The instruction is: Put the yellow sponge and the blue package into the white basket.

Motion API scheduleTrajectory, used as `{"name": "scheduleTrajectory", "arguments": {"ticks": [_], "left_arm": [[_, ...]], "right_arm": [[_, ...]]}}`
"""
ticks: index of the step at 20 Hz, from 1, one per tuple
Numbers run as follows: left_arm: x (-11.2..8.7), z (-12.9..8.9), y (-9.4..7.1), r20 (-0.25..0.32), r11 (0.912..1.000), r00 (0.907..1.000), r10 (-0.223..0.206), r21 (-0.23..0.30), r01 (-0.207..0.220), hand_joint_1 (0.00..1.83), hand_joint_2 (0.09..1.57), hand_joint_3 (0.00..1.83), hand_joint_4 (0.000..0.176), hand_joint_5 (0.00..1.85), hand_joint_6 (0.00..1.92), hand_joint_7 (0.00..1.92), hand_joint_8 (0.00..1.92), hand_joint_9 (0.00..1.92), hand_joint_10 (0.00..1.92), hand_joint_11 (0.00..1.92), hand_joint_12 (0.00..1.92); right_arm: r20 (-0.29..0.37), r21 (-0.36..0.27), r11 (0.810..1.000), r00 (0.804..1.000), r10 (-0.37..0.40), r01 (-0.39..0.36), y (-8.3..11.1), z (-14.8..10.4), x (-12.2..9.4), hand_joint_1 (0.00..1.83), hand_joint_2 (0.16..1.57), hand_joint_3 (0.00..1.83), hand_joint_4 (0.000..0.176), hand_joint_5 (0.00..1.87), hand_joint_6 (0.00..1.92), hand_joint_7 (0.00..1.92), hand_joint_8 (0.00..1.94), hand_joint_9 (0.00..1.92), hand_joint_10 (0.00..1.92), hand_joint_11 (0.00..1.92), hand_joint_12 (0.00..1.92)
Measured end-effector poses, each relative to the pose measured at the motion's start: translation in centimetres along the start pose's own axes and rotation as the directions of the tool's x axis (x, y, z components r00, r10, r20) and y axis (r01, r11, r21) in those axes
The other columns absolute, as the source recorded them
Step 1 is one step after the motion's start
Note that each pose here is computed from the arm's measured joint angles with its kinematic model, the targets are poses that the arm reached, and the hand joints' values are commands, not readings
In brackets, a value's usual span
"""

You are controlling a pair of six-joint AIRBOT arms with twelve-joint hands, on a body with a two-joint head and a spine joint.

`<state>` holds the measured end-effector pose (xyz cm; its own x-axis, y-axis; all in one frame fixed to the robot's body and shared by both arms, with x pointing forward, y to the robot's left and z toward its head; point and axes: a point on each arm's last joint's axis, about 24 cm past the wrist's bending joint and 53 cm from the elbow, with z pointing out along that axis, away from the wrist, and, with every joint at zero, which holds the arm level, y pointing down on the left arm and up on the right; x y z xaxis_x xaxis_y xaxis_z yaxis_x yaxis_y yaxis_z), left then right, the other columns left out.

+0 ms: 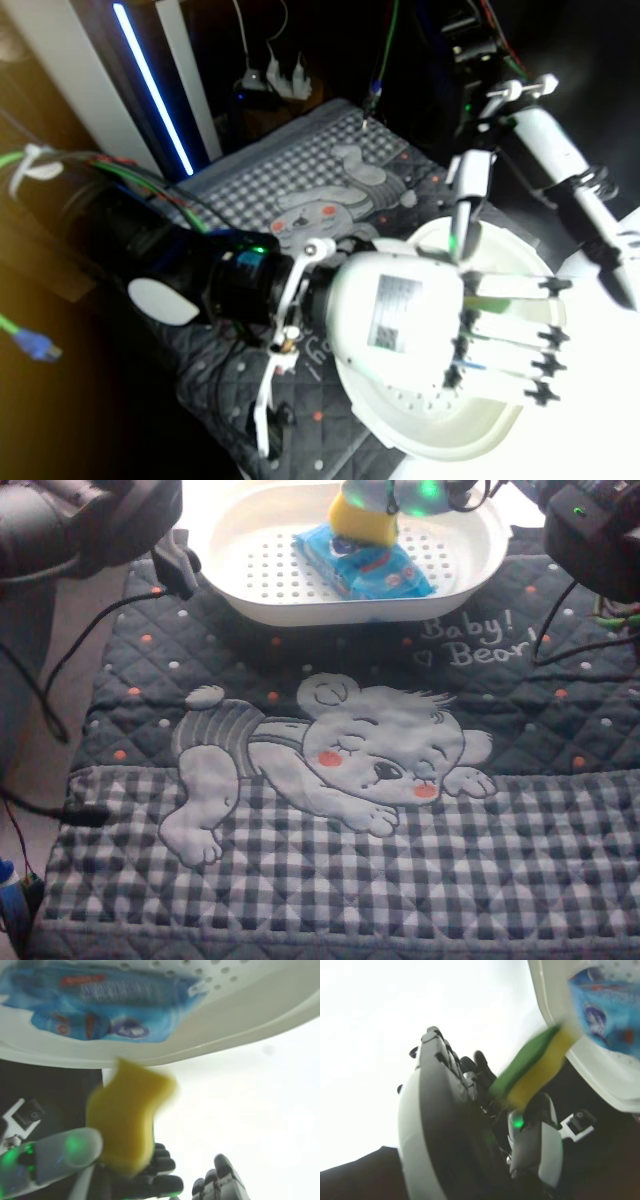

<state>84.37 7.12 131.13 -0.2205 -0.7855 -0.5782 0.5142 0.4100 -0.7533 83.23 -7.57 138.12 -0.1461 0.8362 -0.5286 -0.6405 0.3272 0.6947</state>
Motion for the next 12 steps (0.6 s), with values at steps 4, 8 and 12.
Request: {"name": "scheduleTrajectory", "arguments": {"ticks": [4, 8, 12], "left_arm": [[0.0, -3.7, -0.6, -0.001, 0.9979, 0.9999, 0.01, 0.064, -0.01, 1.01, 0.96, 0.01, 0.176, 0.0, 0.0, 0.0, 0.0, 0.0, 0.0, 0.0, 0.0], [0.0, -11.2, 1.0, -0.012, 0.996, 0.9999, 0.012, 0.088, -0.01, 0.77, 1.0, 0.02, 0.176, 0.0, 0.0, 0.0, 0.0, 0.0, 0.0, 0.0, 0.0], [-0.5, -19.2, -0.4, 0.023, 0.9858, 0.9986, 0.047, 0.16, -0.05, 0.52, 1.07, 0.02, 0.176, 0.0, 0.0, 0.0, 0.0, 0.0, 0.0, 0.0, 0.0]], "right_arm": [[0.006, -0.114, 0.993, 1.0, 0.02, -0.019, 2.7, -3.3, -1.4, 0.6, 0.99, 0.0, 0.176, 0.08, 0.01, 0.02, 0.01, 0.0, 0.0, 0.0, 0.0], [-0.01, -0.187, 0.981, 0.999, 0.046, -0.047, 2.6, -10.1, -1.5, 0.5, 0.95, 0.0, 0.176, 0.09, 0.0, 0.01, 0.0, 0.0, 0.0, 0.03, 0.01], [-0.049, -0.243, 0.965, 0.995, 0.085, -0.094, 3.2, -16.5, -0.3, 0.76, 1.04, 0.01, 0.176, 0.13, 0.0, 0.09, 0.01, 0.0, 0.0, 0.0, 0.0]]}}
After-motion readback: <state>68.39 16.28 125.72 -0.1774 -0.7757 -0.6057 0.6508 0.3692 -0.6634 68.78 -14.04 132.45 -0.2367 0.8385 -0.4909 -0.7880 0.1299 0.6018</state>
